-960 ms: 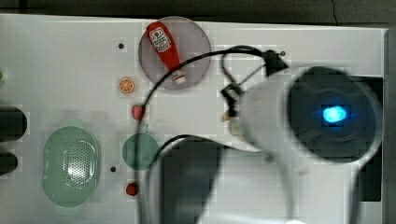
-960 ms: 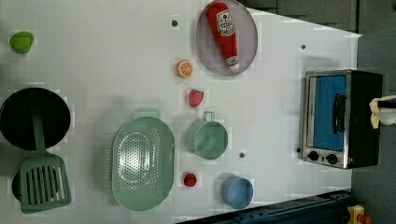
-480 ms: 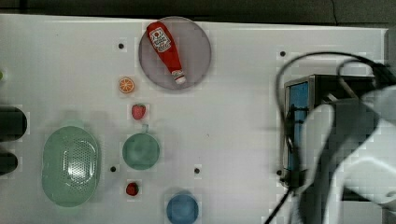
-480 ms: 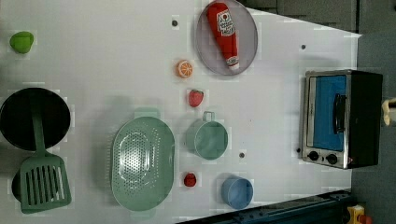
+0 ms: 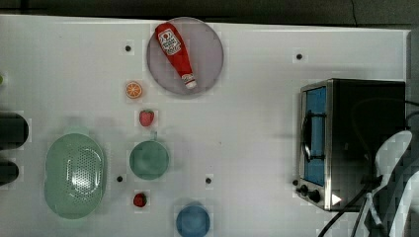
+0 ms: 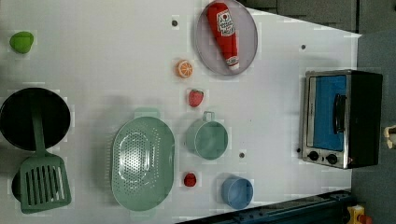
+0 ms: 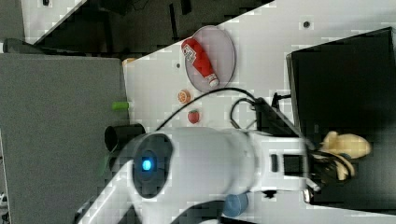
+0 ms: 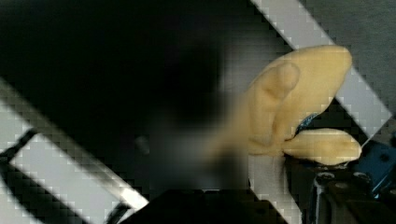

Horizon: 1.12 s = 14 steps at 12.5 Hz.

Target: Pick banana from table and place on oven.

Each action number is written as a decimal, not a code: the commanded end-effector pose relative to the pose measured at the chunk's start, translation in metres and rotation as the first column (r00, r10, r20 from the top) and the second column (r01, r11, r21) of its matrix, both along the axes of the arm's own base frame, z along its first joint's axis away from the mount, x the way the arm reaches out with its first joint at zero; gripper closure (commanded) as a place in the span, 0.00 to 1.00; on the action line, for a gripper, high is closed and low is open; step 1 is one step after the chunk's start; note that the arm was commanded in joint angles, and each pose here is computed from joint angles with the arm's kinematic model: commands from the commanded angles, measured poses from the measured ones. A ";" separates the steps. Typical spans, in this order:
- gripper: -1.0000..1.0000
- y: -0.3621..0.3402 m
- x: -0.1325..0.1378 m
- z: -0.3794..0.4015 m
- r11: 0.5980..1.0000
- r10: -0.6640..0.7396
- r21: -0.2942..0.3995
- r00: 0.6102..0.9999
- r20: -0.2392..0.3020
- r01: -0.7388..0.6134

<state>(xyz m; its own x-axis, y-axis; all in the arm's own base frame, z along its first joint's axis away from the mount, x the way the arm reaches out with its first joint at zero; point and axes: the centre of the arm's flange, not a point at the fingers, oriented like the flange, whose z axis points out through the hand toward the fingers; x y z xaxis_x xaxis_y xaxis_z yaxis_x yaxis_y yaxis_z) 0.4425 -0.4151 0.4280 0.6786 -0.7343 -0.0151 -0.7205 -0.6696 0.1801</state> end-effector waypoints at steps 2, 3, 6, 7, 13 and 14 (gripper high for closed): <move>0.40 0.017 0.029 0.018 0.985 0.170 -0.005 0.982 0.083 -0.170; 0.28 0.020 0.030 0.015 0.985 0.170 0.004 0.982 0.084 -0.171; 0.00 0.022 0.031 0.016 0.985 0.173 0.005 0.981 0.088 -0.174; 0.00 0.026 0.035 0.025 0.983 0.184 -0.001 0.978 0.101 -0.185; 0.00 0.161 0.075 0.117 0.967 0.219 0.093 0.960 0.174 -0.237; 0.00 0.194 0.079 0.131 0.971 0.190 0.110 0.965 0.183 -0.212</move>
